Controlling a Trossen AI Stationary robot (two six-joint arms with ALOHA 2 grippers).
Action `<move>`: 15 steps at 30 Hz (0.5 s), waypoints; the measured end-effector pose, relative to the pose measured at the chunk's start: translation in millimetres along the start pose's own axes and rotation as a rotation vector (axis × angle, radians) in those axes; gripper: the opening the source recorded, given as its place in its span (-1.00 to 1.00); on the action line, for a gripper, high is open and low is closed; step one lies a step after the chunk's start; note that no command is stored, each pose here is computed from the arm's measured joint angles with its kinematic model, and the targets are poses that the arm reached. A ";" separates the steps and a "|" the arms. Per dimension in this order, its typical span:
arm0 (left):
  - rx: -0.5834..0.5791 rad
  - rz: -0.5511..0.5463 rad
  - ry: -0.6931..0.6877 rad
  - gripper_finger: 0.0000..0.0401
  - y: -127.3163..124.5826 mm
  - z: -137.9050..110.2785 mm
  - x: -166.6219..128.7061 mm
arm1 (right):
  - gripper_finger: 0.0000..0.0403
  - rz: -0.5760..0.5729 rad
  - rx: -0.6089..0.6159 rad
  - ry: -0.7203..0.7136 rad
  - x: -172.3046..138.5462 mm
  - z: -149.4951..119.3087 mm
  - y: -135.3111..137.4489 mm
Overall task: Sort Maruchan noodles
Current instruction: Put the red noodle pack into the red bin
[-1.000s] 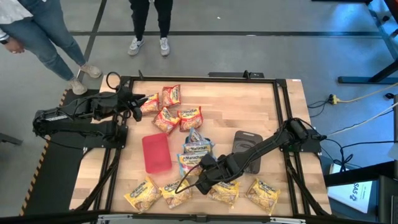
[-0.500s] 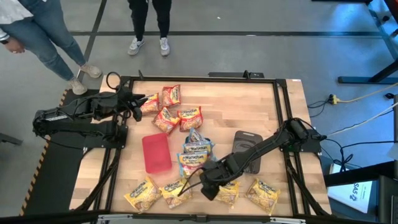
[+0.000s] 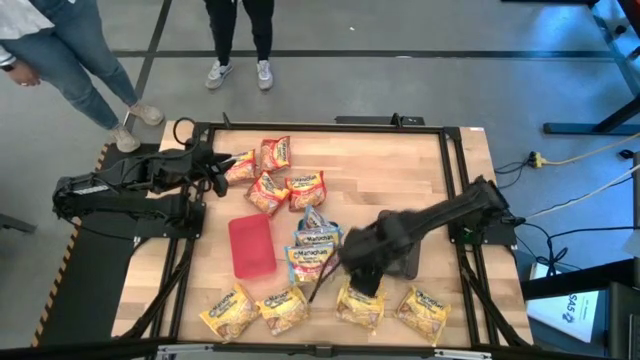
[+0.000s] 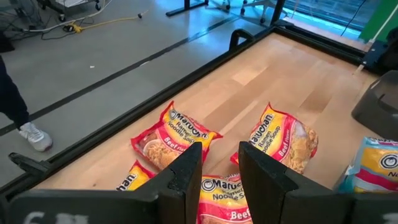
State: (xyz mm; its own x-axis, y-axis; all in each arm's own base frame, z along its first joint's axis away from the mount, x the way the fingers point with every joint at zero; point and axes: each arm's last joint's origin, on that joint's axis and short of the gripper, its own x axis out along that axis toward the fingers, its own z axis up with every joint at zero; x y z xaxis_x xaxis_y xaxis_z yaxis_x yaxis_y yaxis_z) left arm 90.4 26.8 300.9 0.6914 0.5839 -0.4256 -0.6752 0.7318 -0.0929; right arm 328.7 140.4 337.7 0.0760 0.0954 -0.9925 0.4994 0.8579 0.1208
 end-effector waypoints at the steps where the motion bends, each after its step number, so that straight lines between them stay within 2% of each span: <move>1: 0.000 0.000 0.000 -0.51 -0.1 0.0 0.0 | -0.16 0.011 0.003 -0.053 -14.3 1.8 -4.4; 4: -0.001 0.000 0.000 -0.51 0.0 0.0 0.0 | -0.16 0.013 -0.011 -0.246 -51.0 3.2 -17.7; 7: 0.000 0.000 -0.001 -0.51 0.0 0.1 0.0 | -0.17 -0.084 -0.012 -0.497 -82.0 3.1 -34.0; 11: 0.000 0.003 -0.001 -0.51 0.1 0.0 0.0 | -0.18 -0.319 0.022 -0.822 -110.6 -1.2 -54.3; 15: 0.001 0.003 -0.001 -0.51 0.1 0.0 0.0 | -0.18 -0.613 0.070 -1.076 -131.9 -2.3 -74.8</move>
State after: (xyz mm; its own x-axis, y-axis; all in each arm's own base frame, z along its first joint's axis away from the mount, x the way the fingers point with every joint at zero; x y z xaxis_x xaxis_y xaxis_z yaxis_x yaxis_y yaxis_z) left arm 90.3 26.8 300.9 0.6895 0.5866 -0.4249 -0.6773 0.7301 -0.0911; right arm 279.3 64.7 459.6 0.4671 -0.8028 -0.3705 0.7448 0.5831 -0.3245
